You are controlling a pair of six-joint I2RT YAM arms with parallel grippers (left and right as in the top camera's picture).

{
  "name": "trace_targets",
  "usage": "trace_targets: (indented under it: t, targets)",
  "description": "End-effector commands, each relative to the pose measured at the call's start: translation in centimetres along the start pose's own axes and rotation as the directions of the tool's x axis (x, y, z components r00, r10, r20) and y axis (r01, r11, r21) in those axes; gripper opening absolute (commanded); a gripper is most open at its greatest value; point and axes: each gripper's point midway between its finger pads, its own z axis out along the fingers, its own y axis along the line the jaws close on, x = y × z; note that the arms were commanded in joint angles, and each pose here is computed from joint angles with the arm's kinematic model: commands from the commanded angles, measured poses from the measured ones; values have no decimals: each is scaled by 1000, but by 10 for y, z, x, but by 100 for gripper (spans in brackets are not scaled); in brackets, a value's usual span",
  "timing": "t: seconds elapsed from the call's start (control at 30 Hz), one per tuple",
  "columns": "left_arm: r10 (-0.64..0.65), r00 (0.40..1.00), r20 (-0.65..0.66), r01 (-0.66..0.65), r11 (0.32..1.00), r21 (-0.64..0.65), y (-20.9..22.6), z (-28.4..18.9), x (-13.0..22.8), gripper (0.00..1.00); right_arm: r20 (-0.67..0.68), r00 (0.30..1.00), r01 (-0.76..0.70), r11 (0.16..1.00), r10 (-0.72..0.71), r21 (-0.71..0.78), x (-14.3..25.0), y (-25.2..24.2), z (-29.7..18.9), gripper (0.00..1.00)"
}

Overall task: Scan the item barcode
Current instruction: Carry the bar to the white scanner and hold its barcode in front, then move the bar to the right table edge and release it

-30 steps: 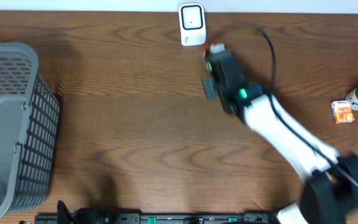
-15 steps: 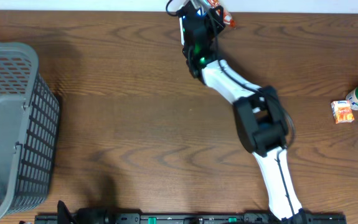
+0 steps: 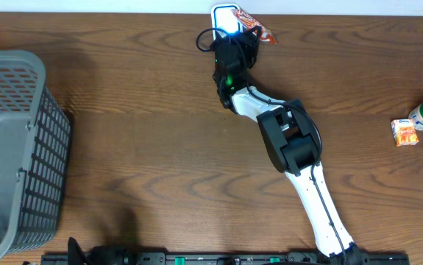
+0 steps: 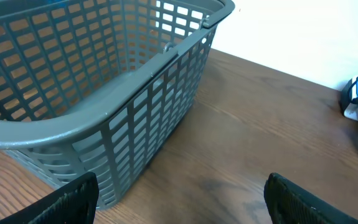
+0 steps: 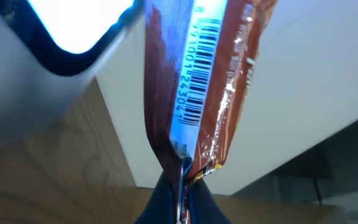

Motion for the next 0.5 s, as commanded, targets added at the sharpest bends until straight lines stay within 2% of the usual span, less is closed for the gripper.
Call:
trace_targets:
  t: [0.0,0.3,0.47]
  targets:
    - [0,1000,1,0,1000,5,0,0,0,85,25,998,52,999,-52,-10,-11,-3,-7,1]
    - [0,1000,1,0,1000,5,0,0,0,85,65,995,79,997,-77,-27,-21,3,-14,1]
    - [0,1000,1,0,1000,5,0,0,0,85,-10,1000,1,999,-1,-53,-5,-21,-15,1]
